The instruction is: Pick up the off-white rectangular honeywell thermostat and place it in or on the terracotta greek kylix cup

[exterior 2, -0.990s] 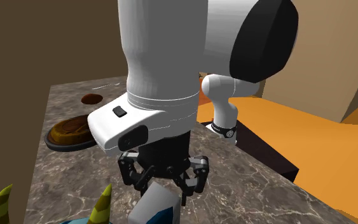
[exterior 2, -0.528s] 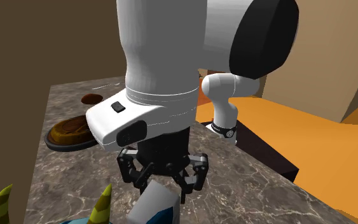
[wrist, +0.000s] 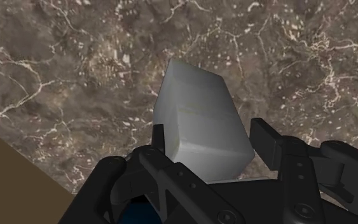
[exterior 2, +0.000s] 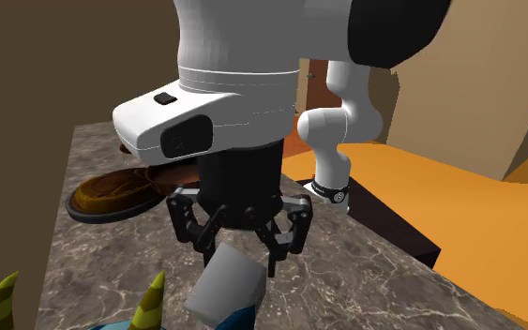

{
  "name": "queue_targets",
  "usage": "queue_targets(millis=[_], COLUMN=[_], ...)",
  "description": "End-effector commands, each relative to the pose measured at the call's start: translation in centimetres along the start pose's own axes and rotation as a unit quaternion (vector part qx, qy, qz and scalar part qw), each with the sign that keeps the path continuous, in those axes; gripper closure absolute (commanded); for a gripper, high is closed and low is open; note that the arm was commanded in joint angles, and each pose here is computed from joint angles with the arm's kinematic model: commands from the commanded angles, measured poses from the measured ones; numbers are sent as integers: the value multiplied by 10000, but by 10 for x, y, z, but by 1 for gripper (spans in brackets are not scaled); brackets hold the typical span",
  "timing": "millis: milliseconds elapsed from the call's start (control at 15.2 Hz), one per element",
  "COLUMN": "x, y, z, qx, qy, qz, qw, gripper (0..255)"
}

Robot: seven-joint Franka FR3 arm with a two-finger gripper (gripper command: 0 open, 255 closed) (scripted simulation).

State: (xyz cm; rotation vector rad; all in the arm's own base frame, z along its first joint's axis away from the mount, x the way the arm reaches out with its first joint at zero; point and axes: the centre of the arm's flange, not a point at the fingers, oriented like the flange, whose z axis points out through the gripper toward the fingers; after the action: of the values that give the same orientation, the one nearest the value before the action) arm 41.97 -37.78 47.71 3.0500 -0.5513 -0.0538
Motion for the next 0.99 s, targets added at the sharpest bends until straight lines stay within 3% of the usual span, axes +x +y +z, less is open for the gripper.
queue_targets(millis=[0,924], x=[0,-2], y=[1,5], z=[-11,-85], qx=[-1,-1], qy=[1,1], qz=[1,1], qw=[10000,10000], gripper=[255,255])
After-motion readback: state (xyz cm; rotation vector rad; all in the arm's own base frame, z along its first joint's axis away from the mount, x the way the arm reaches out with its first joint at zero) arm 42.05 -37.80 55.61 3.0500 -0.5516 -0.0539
